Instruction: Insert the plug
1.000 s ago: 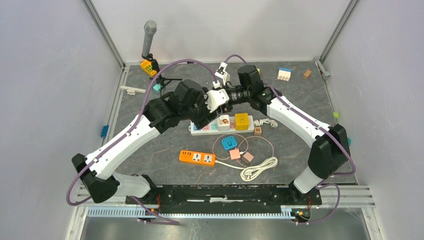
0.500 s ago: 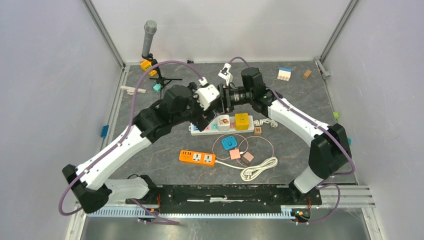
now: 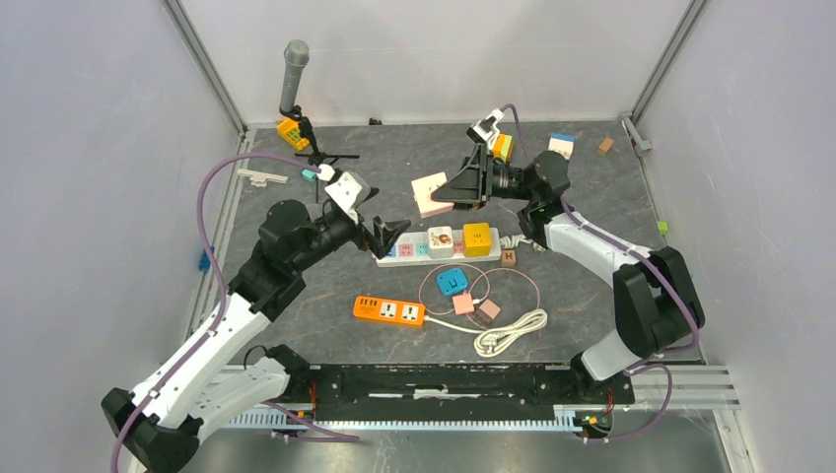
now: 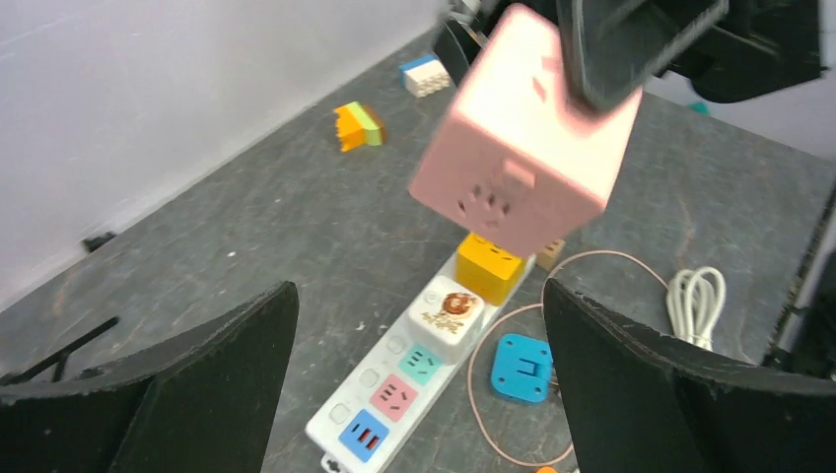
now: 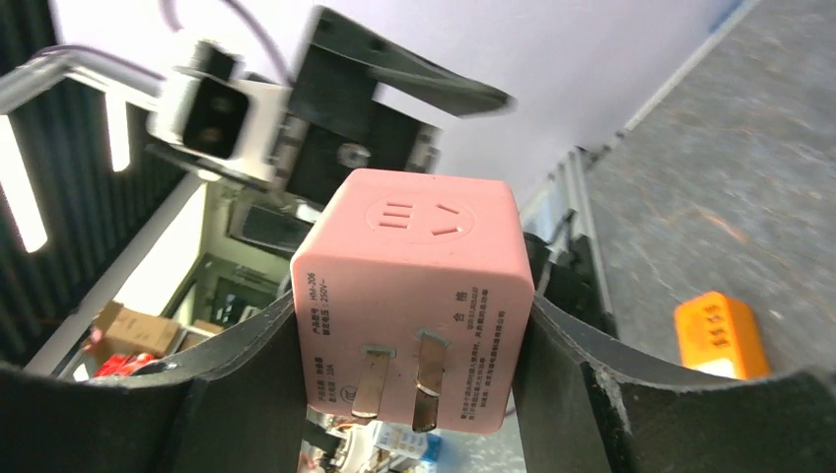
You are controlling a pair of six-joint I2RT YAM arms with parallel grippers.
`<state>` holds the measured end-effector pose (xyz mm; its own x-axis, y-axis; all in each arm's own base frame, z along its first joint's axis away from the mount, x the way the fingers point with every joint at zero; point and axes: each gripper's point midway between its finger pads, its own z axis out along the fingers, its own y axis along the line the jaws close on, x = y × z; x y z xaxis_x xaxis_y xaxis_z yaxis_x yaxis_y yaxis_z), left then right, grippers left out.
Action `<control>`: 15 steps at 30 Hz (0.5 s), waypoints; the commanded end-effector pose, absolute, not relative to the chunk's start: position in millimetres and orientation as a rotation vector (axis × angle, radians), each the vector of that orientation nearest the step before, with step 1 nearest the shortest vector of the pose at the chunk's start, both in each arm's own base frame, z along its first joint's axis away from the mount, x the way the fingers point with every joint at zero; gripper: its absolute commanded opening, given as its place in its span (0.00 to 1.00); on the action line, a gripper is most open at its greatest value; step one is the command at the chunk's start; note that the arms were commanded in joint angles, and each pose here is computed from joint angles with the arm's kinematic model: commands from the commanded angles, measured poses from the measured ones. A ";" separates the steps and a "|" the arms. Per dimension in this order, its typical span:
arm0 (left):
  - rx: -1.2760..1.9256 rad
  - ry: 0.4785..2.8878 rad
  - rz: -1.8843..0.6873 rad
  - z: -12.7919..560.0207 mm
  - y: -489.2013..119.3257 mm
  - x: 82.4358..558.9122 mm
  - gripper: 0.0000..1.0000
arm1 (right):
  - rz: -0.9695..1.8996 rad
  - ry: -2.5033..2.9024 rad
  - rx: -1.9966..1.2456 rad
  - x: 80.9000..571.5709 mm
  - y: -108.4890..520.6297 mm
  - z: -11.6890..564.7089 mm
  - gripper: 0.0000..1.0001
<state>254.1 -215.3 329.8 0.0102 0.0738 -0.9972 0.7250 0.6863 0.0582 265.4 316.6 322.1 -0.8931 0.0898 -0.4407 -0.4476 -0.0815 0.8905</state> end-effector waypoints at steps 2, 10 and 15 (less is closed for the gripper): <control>0.825 1.234 -0.683 355.5 -241.6 239.7 1.00 | 2.262 1.468 -0.569 221.6 294.8 393.6 0.00; 0.939 1.080 -0.685 368.1 -259.9 238.6 1.00 | 2.203 1.579 -0.543 232.9 302.0 373.7 0.00; 0.970 1.026 -0.715 377.7 -273.4 238.3 1.00 | 2.197 1.593 -0.538 233.2 302.3 370.1 0.00</control>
